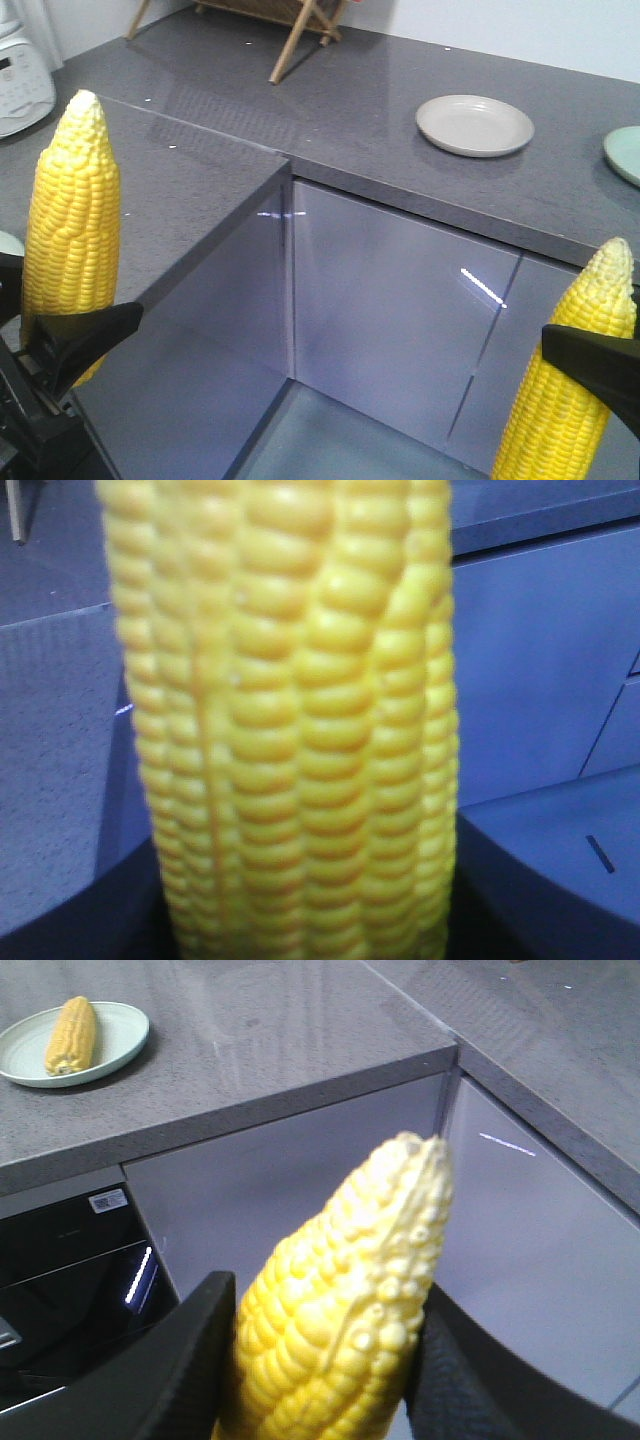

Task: Distribute corn equally
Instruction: 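Turn and drive the base toward the counter with two empty plates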

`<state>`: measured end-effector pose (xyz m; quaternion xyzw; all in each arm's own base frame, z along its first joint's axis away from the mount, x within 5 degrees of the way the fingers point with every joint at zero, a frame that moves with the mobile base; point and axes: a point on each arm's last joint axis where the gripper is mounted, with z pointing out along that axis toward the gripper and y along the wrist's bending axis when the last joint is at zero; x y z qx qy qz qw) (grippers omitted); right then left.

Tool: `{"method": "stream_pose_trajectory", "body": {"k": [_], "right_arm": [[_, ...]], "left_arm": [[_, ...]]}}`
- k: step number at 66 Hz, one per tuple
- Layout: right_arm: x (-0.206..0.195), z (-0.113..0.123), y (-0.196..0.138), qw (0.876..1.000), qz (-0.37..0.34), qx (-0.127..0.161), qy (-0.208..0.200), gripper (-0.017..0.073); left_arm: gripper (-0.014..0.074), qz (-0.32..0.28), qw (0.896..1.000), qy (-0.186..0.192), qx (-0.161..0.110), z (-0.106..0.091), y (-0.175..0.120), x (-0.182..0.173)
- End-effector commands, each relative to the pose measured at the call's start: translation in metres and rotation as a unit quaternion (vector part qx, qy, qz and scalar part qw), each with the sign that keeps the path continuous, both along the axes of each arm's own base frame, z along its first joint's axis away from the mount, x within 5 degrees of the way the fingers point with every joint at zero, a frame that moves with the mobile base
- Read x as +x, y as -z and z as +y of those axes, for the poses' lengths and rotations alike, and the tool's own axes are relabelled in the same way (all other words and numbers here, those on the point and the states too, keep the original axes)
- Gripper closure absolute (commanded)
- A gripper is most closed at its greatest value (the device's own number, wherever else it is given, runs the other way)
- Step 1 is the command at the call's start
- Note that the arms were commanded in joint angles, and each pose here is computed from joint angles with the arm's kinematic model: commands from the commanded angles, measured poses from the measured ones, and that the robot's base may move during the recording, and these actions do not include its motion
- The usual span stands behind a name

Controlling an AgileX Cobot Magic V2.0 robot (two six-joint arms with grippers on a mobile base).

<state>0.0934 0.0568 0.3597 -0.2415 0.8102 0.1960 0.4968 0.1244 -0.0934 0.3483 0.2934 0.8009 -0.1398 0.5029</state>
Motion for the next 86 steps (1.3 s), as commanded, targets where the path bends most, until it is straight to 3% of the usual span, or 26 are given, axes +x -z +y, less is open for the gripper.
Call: {"method": "stream_pose_trajectory", "body": {"k": [1, 86], "right_arm": [[0.0019, -0.0003, -0.0132, 0.999, -0.034, 0.024, 0.012, 0.0326], [0.0019, -0.0003, -0.0132, 0.999, -0.034, 0.024, 0.012, 0.0326]], "left_arm": [[0.0225, -0.040, 0.998, 0.002, -0.039, -0.0015, -0.0163, 0.0004], [0.0225, -0.040, 0.998, 0.002, -0.039, -0.0015, -0.0163, 0.0004]]}}
